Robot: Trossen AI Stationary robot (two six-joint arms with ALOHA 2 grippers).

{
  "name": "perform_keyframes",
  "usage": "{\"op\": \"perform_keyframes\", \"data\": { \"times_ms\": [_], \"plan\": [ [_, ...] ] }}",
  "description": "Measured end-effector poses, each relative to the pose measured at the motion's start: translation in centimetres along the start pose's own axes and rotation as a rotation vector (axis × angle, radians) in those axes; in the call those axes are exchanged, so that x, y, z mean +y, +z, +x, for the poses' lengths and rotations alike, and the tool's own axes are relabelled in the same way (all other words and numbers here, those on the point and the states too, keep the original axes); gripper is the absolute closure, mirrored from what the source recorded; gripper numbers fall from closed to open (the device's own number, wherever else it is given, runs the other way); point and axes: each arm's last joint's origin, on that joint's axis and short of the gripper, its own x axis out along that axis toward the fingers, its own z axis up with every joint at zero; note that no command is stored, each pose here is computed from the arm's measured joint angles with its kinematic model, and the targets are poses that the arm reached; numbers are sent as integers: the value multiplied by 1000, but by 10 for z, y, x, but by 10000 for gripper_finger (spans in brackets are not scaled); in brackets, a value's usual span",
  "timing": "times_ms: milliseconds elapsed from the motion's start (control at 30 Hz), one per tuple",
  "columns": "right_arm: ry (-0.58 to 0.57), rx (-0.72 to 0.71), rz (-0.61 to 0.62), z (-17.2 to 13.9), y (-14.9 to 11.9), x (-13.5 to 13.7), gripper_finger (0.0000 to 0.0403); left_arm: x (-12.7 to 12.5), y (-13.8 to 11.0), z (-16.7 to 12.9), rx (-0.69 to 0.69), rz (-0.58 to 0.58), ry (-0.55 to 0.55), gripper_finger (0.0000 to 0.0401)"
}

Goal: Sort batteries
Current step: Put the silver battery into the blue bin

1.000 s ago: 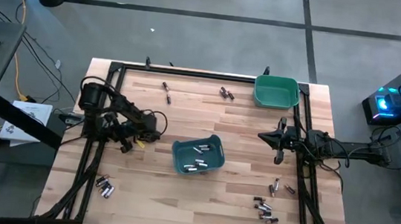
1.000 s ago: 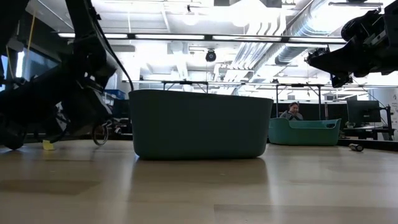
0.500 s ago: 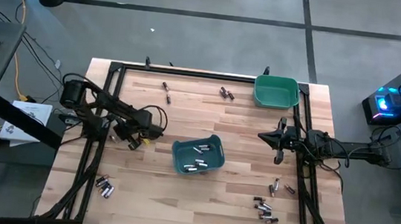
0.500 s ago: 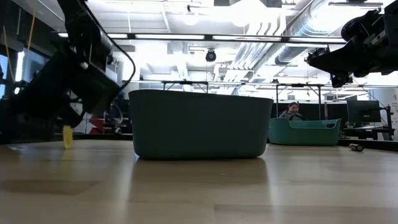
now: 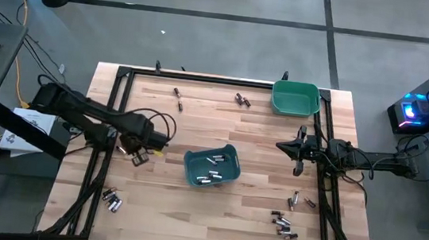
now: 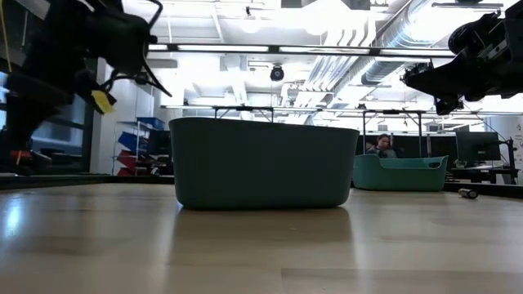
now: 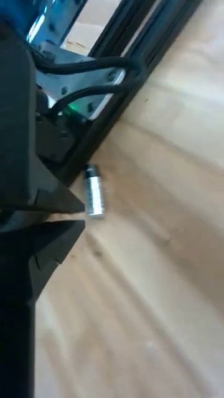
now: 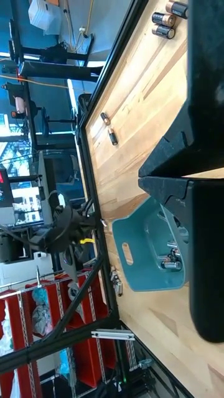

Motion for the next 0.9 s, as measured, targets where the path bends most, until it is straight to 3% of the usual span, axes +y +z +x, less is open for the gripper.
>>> {"op": "perform_keyframes", "data": {
  "times_ms": [233,433,633,733,900],
  "plan": [
    [0,0,0,0,0,0,403,-14,5,12,65,332,40,258],
    [0,0,0,0,0,0,403,-26,12,33,246,591,145,188],
    [0,0,0,0,0,0,403,-32,16,62,407,676,223,189],
    [0,0,0,0,0,0,403,-34,20,69,407,665,278,199],
    [0,0,0,0,0,0,403,-40,27,78,355,669,254,212]
  ]
}}
